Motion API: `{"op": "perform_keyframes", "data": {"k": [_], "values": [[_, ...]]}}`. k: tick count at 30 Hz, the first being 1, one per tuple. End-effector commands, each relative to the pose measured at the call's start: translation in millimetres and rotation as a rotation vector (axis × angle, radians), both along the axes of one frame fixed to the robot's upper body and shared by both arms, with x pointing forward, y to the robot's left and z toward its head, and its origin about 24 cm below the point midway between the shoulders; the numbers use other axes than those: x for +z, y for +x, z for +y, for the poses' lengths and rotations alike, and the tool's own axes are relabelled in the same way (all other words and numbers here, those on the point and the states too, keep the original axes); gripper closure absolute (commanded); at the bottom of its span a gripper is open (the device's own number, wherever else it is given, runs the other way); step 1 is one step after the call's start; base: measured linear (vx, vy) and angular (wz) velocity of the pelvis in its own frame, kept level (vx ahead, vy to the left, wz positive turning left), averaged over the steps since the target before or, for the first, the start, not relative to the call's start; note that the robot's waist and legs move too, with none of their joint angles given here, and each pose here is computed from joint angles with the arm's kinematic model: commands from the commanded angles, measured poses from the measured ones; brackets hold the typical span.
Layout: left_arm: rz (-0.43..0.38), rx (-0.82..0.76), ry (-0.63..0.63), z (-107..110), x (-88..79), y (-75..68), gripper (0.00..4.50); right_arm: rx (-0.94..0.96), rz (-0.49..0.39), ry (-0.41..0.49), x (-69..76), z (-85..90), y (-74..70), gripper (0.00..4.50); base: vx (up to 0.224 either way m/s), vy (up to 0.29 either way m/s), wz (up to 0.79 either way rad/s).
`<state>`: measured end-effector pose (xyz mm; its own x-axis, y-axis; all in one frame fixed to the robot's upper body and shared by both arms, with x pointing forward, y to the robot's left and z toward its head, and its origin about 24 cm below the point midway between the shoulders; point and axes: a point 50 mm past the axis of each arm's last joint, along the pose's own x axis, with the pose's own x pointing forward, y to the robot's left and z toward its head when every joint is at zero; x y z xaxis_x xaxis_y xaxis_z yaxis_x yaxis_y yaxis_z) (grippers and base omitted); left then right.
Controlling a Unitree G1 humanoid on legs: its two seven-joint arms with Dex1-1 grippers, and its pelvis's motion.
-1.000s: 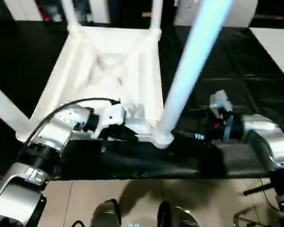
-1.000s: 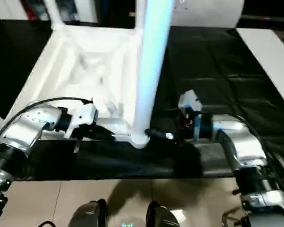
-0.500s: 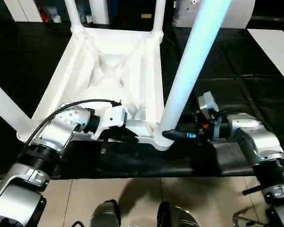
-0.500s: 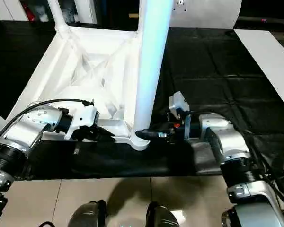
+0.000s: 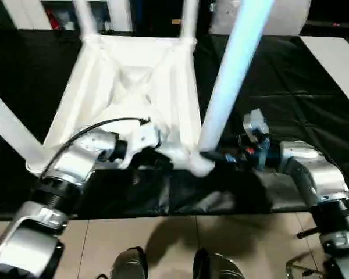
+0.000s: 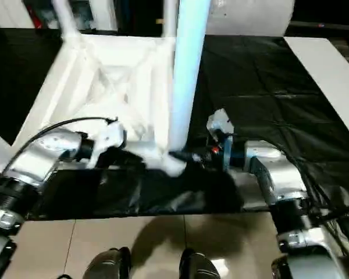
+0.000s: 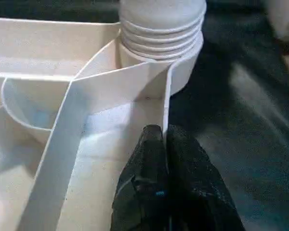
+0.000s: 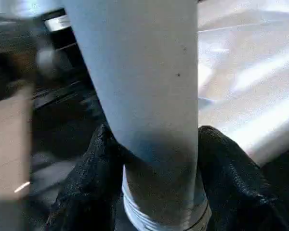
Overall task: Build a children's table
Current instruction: Rotate leg to tighten
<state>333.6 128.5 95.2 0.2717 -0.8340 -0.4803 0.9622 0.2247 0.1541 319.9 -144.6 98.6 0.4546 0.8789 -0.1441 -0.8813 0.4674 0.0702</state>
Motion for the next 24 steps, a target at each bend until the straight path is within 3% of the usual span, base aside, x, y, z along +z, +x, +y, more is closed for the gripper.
{"op": "perform_keyframes", "data": {"k": [1,4,6,10,13,18,24], "values": [[-0.007,0.095,-0.096,-26.6,0.5,5.2,4.5,-0.111,0.044,-0.037,-11.7,18.3,3.0,2.49,0.0,0.0,0.0],[-0.005,0.161,-0.112,-35.3,0.3,9.4,4.5,-0.216,0.053,-0.031,-11.7,24.8,8.6,2.51,-0.02,0.012,-0.04],[-0.031,0.277,-0.12,-48.0,0.8,18.1,4.5,-0.408,0.071,-0.017,-10.7,35.8,19.3,2.52,0.0,0.0,0.0],[-0.076,0.389,-0.12,-61.3,4.5,25.9,4.5,-0.558,0.083,0.002,-9.5,50.1,25.8,2.52,0.0,0.0,0.0],[-0.103,0.406,-0.141,-74.8,10.7,26.8,4.5,-0.616,0.01,0.032,-4.6,57.9,29.3,1.84,0.0,0.0,0.0],[-0.108,0.342,-0.133,-76.8,9.8,21.5,4.5,-0.611,-0.028,0.106,4.1,50.7,27.8,1.43,0.0,0.0,0.0],[-0.102,0.227,-0.106,-54.3,1.0,13.0,4.5,-0.518,-0.077,0.077,8.7,6.4,21.4,0.96,0.009,-0.008,0.01]]}}
